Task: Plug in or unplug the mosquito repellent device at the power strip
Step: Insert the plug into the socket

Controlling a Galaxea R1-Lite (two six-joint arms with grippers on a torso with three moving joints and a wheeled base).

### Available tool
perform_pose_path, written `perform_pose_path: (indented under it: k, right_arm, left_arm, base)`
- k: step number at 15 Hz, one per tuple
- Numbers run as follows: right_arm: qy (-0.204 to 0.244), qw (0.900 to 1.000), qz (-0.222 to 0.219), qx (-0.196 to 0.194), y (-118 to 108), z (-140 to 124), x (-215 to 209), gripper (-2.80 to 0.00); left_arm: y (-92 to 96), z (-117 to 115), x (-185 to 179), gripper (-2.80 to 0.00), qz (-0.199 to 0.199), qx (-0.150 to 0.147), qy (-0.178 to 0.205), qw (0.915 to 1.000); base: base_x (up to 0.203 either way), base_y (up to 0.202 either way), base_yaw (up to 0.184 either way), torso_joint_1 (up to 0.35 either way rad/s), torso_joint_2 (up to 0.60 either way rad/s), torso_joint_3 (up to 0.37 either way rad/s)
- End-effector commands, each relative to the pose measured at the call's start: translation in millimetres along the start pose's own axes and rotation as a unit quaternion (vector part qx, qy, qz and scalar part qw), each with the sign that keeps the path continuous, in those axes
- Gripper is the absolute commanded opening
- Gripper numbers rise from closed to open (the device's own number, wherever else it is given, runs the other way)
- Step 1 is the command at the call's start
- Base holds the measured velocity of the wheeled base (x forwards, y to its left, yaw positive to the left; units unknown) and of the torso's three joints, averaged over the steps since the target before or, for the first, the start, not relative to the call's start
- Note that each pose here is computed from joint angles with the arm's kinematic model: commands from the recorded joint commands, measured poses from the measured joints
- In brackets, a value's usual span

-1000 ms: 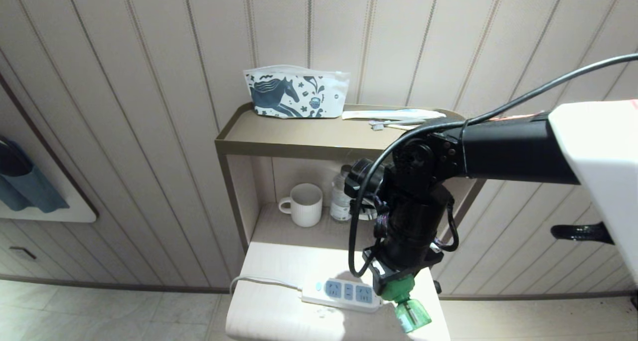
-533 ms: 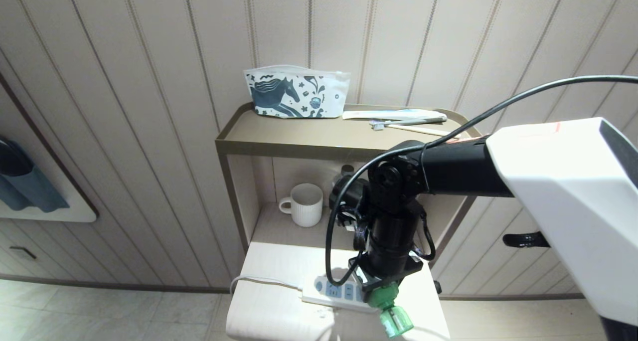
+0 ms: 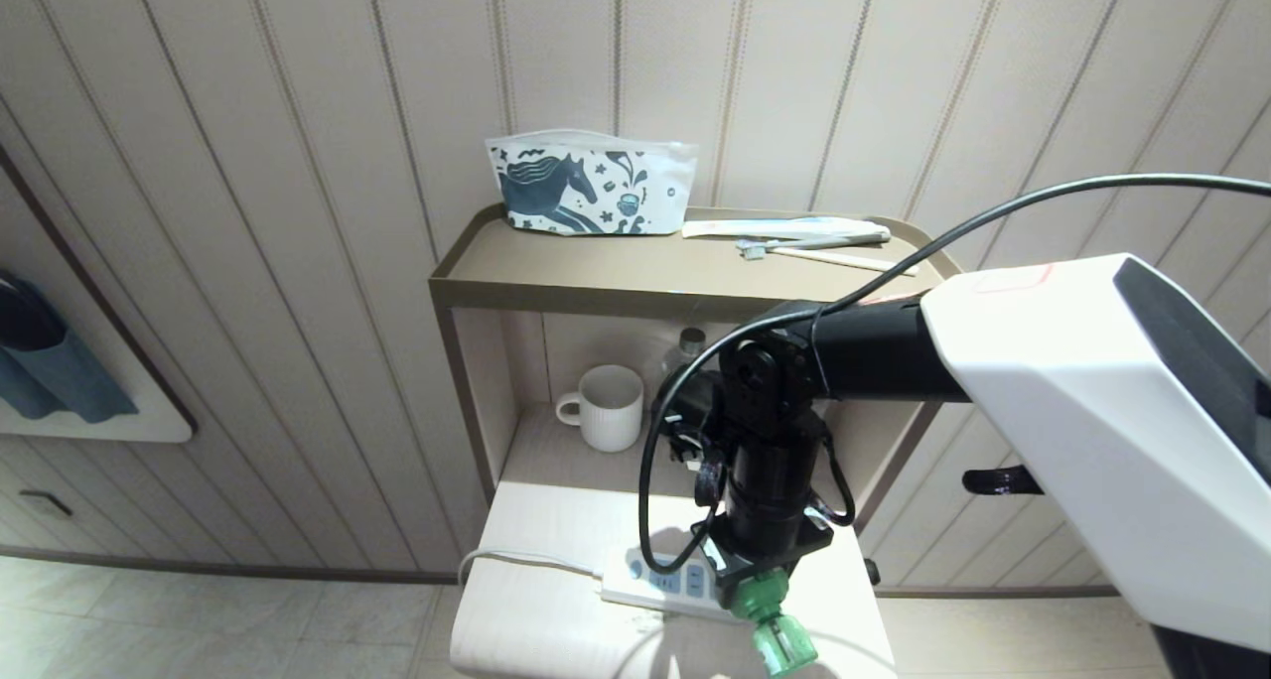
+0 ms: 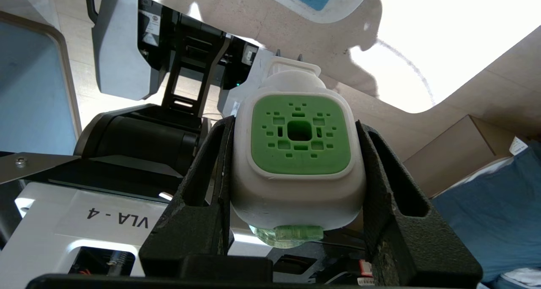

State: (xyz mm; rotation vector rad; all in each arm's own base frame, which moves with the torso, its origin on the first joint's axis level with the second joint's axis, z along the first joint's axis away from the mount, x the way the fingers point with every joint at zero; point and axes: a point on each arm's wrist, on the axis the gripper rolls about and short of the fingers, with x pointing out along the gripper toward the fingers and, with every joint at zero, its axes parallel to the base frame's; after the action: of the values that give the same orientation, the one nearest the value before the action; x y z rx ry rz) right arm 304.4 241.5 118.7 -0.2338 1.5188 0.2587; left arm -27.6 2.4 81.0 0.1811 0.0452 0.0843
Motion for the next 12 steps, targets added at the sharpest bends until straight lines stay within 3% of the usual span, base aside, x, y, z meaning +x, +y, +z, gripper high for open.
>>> perform_pose_path:
  k: [1,3,7,9,12]
  right_arm:
    - [0.006,1.0,-0.002,0.001,0.3,-0.2,2.5,-2.8]
    - [0.008,1.0,-0.004,0.001,0.1,1.0,5.1,-2.8]
    - [0.012,1.0,-0.006,0.002,0.3,3.4,10.2,-2.8]
    - [0.008,1.0,-0.005,0.002,0.7,4.6,10.9,-2.8]
    - [0.008,1.0,-0.013,0.001,1.2,7.5,18.1,-2.8]
  left_arm:
    - [-1.1,-1.1,0.6,-2.8,-0.018,0.023,0.0,0.9996]
    - [-4.6,-9.3,3.3,-2.8,-0.059,-0.018,0.01,0.9981]
    - [-4.7,-9.4,3.5,-2.8,-0.059,-0.023,0.008,0.9979]
    - [-4.2,-8.2,3.9,-2.8,-0.051,-0.066,0.002,0.9965]
    - [-4.1,-8.0,4.0,-2.8,-0.05,-0.068,0.001,0.9964]
  base:
    - [0.0,0.0,0.0,0.0,0.0,0.0]
    - [0.0,0.0,0.0,0.0,0.0,0.0]
    - [0.0,0.0,0.0,0.0,0.0,0.0]
    - [0.0,0.0,0.0,0.0,0.0,0.0]
    - [0.0,0.0,0.0,0.0,0.0,0.0]
